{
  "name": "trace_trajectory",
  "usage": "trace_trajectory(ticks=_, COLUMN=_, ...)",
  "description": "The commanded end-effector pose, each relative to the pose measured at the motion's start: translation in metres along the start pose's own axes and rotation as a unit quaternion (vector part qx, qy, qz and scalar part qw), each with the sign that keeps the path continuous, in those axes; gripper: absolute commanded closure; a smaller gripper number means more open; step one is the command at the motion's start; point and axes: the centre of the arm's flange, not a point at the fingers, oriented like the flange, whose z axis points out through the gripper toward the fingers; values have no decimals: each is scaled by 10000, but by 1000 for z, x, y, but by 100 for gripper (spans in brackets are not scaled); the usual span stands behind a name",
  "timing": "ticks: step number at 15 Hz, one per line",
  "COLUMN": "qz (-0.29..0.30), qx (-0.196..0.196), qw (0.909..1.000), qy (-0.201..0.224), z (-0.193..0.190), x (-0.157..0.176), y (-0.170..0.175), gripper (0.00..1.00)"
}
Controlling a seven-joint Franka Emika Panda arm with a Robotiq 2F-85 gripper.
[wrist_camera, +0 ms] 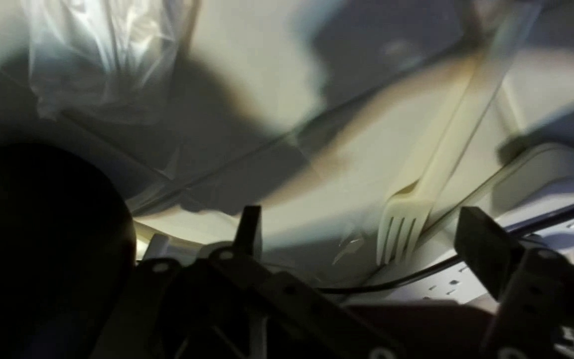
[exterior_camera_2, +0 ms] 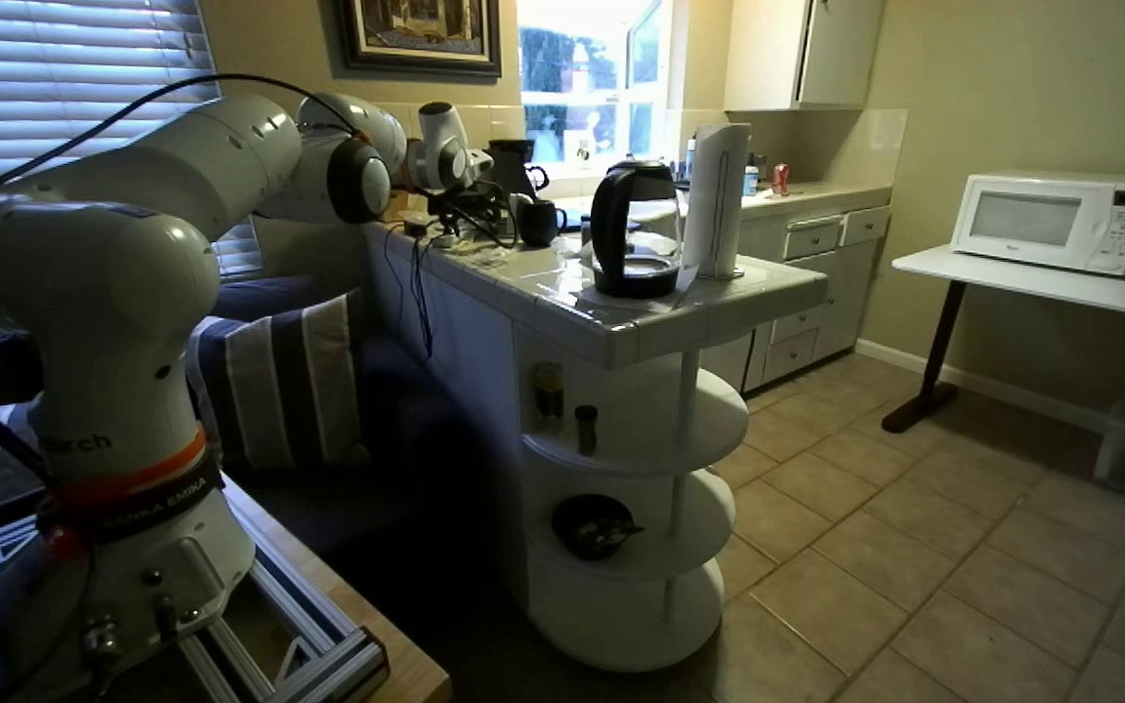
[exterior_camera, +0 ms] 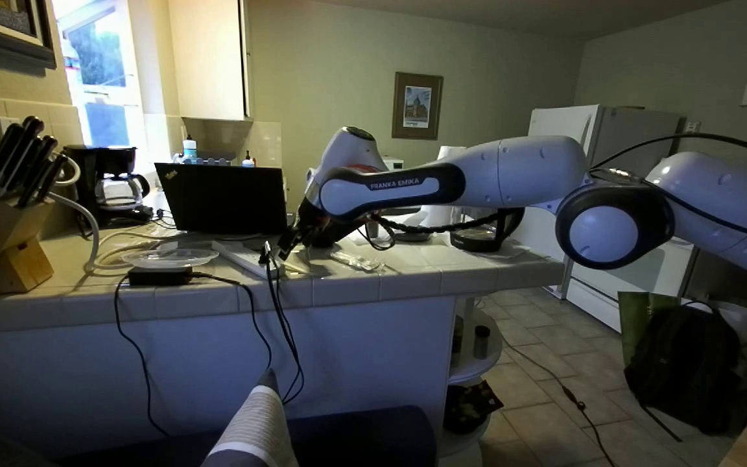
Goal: Move the fork next to the extension cord
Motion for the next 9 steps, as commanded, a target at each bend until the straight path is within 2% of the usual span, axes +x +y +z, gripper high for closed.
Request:
trace_trajectory(ticks=1, qz=-91, qx=-83, qw=9990, qy=-429, z=-23, x=15, y=-11, gripper=0)
trace_trajectory(ticks=2, qz=-149, qx=-6, qw=9982, qy=-576, z=-34, x=14, y=-15, gripper=0)
trace_trajectory(ticks=9, qz=-251, qx=-298, qw=9923, qy=-1179, z=-134, x=5, y=-13, gripper=0)
